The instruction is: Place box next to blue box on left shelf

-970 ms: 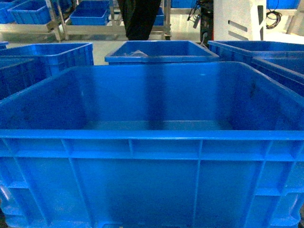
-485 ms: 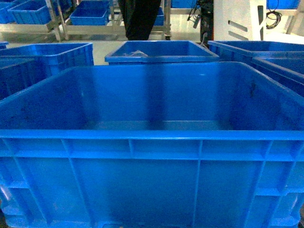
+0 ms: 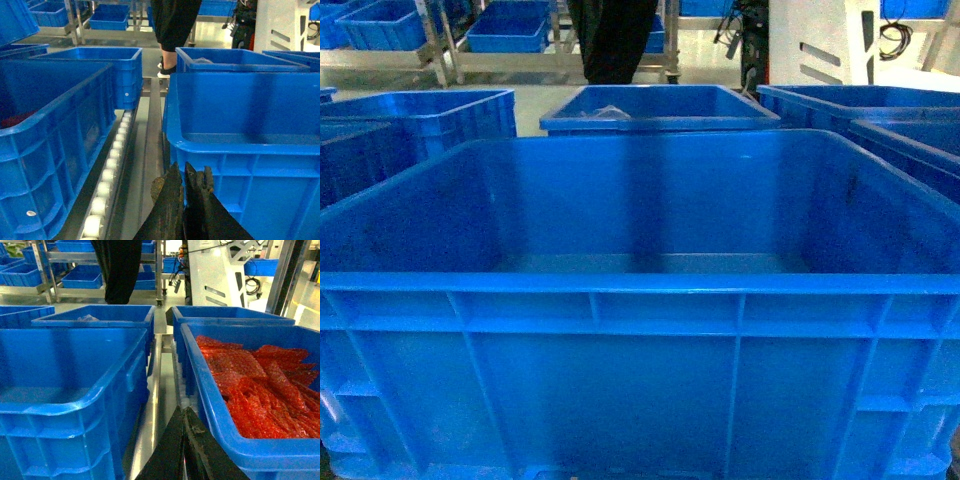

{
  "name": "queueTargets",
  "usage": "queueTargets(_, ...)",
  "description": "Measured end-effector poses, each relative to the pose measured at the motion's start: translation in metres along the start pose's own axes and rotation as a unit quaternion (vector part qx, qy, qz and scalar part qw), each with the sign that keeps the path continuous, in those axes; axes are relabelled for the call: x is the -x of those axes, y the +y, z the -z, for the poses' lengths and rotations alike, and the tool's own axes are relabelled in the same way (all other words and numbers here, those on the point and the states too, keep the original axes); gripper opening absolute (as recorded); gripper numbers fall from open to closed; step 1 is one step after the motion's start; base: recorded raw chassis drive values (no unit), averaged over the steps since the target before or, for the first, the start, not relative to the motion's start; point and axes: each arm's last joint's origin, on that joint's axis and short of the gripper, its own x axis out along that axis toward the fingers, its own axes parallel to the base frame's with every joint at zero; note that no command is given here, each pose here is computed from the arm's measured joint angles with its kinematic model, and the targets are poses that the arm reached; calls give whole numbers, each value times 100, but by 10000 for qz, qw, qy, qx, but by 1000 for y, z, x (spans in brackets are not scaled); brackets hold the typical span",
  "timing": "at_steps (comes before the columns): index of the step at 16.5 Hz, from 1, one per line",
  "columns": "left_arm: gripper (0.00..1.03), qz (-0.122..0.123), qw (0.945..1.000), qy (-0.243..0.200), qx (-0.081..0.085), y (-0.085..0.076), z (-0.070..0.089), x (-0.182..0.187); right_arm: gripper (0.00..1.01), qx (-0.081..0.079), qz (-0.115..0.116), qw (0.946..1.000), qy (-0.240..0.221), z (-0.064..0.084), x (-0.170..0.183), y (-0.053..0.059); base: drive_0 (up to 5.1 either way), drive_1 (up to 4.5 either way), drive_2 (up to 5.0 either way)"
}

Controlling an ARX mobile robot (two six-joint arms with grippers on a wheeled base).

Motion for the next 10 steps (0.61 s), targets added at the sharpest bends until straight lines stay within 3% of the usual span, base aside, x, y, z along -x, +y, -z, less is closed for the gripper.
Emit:
queueTargets(2, 2, -11, 9998, -178, 2, 0, -3, 2, 2, 0, -2, 10000, 21, 0, 1, 0, 0, 0, 0)
queueTargets(3, 2, -15, 9996, -298, -2, 0, -6, 3, 2, -1, -23, 9997, 263, 6, 7, 0, 0, 0, 0)
queueTargets(5, 2, 10, 9998, -206, -19, 0, -3, 2, 2, 0, 0, 10000, -23, 1, 11, 0, 0, 0, 0)
queueTargets(8, 2, -1, 9998, -196, -19, 0, -3, 2, 2, 0, -3, 10000, 61, 3, 11, 0, 0, 0, 0)
queueTargets(10, 22, -1, 9998, -196, -19, 0, -3, 2, 21, 0, 0, 10000, 48, 3, 11, 0, 0, 0, 0)
